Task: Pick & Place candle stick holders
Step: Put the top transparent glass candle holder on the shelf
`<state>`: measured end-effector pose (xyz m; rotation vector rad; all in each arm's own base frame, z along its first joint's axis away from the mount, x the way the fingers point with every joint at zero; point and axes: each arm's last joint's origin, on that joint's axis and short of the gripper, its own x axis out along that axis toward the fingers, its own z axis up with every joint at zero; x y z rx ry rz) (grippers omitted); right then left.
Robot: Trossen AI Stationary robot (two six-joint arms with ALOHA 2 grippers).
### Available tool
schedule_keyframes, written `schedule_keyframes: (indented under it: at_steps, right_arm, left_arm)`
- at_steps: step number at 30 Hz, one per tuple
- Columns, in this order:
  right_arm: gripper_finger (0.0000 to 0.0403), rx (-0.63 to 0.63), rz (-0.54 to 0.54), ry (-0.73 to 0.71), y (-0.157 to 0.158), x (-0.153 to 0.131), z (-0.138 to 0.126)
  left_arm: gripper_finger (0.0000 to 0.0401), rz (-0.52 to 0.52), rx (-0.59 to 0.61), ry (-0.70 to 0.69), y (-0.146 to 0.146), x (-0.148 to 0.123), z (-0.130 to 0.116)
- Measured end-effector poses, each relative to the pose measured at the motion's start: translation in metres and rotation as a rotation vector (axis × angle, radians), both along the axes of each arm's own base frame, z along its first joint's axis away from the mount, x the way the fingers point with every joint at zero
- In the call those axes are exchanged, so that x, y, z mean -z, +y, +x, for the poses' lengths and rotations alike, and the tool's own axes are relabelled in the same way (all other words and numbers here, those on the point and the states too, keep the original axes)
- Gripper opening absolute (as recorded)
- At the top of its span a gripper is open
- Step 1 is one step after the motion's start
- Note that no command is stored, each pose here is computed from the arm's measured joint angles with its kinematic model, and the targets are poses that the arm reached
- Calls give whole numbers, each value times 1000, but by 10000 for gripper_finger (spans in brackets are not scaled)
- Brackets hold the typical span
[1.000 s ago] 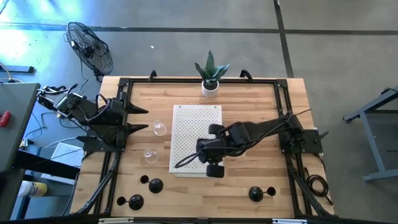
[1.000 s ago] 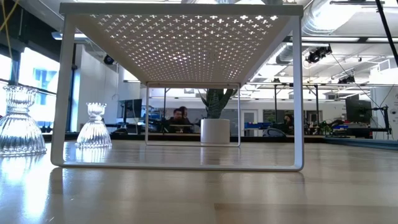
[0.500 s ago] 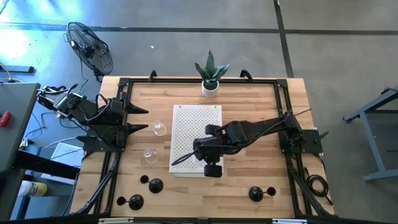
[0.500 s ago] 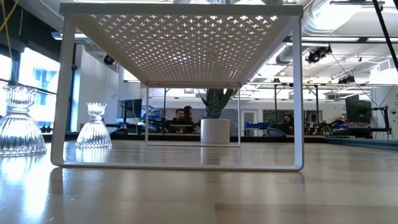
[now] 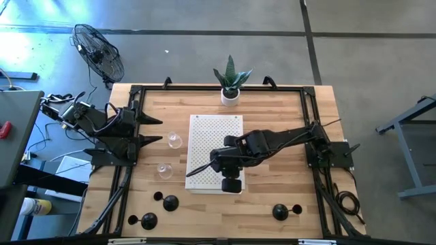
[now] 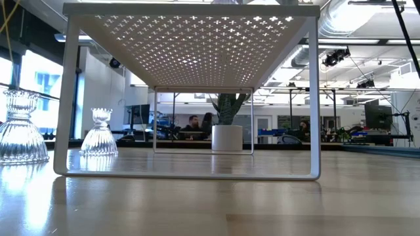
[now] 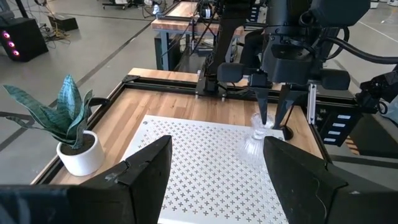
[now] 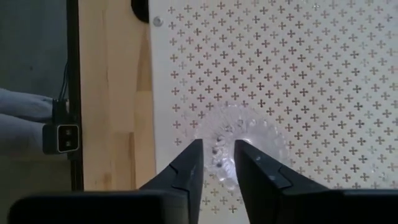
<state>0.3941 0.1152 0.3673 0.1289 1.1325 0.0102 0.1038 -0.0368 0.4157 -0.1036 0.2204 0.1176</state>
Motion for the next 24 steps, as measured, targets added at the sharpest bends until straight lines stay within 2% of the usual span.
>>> schedule_keyframes:
  at_steps: [10,24]
  right_arm:
    - [136,-15,1,-43,1,-2,4]
    - [143,-53,12,-87,3,-4,7]
  left_arm:
    - [250,0,0,0,0,0,0]
    - [250,0,0,0,0,0,0]
